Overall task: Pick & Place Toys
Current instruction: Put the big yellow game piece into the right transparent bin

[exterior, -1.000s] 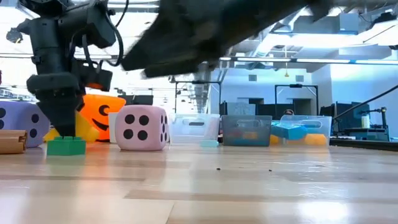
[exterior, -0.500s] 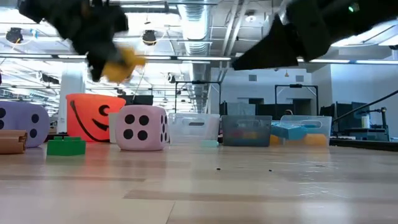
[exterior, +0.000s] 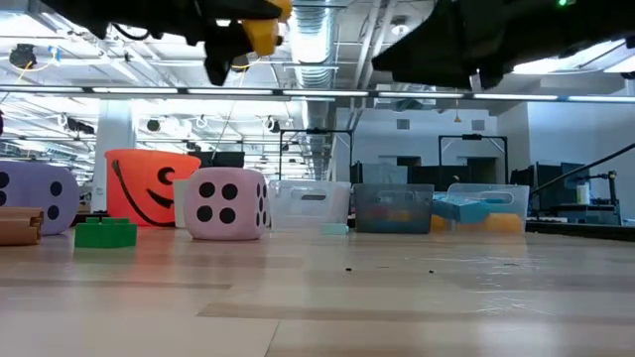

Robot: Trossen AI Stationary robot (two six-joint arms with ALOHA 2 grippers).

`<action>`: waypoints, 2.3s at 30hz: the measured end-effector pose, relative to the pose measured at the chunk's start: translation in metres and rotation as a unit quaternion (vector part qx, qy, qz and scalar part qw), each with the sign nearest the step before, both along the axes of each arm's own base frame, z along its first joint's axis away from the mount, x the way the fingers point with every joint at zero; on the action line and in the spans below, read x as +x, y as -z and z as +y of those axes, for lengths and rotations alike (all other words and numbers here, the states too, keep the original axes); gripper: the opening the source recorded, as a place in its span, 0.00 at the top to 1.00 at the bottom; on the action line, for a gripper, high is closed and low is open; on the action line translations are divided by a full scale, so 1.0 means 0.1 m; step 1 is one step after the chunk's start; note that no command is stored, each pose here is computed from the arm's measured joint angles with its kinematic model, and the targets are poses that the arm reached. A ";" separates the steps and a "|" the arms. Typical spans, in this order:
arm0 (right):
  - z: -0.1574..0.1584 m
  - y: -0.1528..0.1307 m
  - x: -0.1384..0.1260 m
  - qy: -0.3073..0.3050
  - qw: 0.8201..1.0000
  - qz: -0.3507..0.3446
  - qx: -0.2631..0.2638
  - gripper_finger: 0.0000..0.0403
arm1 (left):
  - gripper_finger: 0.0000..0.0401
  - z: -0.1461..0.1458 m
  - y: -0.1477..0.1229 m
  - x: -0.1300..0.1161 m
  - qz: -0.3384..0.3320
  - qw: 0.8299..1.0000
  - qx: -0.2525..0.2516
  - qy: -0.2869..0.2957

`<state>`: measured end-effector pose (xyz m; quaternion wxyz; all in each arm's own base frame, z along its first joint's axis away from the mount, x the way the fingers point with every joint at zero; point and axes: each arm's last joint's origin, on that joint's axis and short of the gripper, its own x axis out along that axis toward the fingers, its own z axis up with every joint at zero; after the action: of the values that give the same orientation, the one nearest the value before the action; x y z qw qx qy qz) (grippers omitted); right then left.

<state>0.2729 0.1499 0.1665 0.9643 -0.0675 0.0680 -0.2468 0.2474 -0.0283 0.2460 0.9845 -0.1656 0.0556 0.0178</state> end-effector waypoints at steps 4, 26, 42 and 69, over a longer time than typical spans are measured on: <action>0.02 -0.05 0.00 -0.005 1.000 -0.013 -0.008 0.34 | 0.67 -0.06 0.07 0.16 -0.043 0.999 -0.029 0.017; -0.07 -0.69 0.43 0.080 0.980 0.038 -0.178 0.34 | 0.67 -0.14 0.07 0.60 -0.273 0.961 -0.051 0.009; -0.14 -0.78 0.48 0.048 0.973 0.031 -0.225 0.34 | 0.67 -0.07 0.02 0.59 -0.278 0.958 -0.066 -0.019; -0.41 -0.91 0.59 0.022 0.963 -0.023 -0.269 0.34 | 0.67 -0.08 -0.10 0.73 -0.261 0.956 -0.131 -0.009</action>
<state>0.3323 0.1085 0.2577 0.9063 -0.3174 -0.0222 -0.2782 0.3199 -0.0364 0.2556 0.9340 -0.2929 -0.2030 -0.0245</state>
